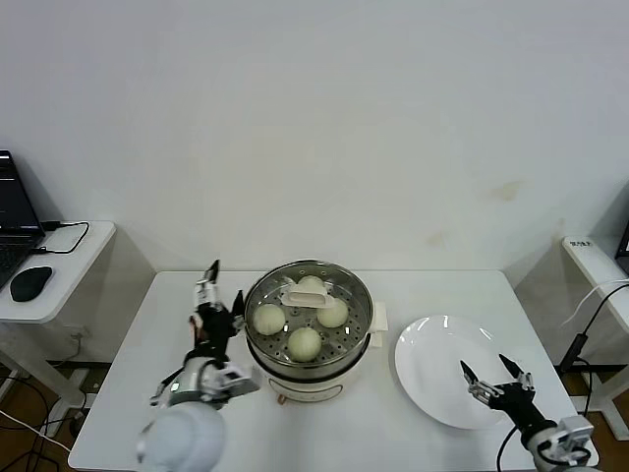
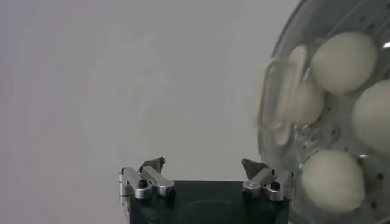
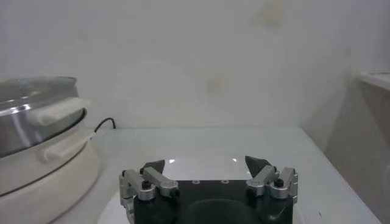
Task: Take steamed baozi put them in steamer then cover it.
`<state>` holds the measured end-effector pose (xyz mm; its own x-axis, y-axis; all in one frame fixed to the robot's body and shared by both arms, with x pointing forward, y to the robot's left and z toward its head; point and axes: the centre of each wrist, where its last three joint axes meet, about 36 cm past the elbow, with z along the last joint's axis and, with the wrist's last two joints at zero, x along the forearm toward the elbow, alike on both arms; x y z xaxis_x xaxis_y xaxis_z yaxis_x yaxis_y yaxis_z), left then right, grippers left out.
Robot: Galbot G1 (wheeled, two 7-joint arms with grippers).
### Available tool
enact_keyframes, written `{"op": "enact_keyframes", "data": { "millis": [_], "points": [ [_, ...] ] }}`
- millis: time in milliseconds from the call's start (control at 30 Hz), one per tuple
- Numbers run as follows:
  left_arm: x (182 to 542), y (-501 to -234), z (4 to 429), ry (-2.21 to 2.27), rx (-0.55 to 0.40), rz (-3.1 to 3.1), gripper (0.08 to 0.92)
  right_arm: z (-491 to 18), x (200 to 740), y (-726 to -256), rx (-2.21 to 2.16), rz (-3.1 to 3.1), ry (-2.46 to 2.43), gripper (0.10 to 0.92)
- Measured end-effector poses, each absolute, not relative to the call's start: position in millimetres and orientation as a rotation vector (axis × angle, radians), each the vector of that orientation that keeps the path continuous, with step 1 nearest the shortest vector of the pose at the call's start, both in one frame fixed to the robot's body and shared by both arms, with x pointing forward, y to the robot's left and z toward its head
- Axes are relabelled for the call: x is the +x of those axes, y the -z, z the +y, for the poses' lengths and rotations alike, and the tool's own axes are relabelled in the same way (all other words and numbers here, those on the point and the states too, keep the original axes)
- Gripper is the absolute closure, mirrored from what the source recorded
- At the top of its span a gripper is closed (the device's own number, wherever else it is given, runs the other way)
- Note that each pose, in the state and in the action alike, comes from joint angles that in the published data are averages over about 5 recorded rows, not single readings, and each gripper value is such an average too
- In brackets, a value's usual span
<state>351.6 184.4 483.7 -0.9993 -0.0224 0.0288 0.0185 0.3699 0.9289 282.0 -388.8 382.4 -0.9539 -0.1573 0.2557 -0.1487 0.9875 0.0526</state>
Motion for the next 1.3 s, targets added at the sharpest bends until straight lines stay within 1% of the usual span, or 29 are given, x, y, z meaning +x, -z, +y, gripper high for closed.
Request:
{"op": "enact_keyframes", "data": {
  "millis": [133,300,467,633,967,1300],
  "points": [
    [341.4,-466.7,214.8,1.545,0.005,-2.7,0.177,-377.0,281.4,-377.2,0.242,-2.877,0.046,0.2],
    [317.9,-435.2,240.6,1.24,-0.011,-2.833,0.177,-361.7,275.4,-366.1,0.254,-2.876,0.038,0.2],
    [288.0,-406.9,251.8,0.939,-0.023,-2.892,0.177,-347.0,267.5,-357.7,0.267,-2.871,0.018,0.2],
    [261.4,-388.1,256.6,0.727,-0.006,-2.891,0.177,-336.5,262.3,-354.8,0.273,-2.864,0.0,0.2],
    [227.1,-376.1,259.3,0.507,0.027,-2.867,0.177,-322.5,256.1,-362.7,0.278,-2.83,-0.038,0.2],
    [213.8,-374.7,257.2,0.428,0.02,-2.856,0.177,-318.9,252.2,-370.0,0.269,-2.821,-0.066,0.2]
  ]
}}
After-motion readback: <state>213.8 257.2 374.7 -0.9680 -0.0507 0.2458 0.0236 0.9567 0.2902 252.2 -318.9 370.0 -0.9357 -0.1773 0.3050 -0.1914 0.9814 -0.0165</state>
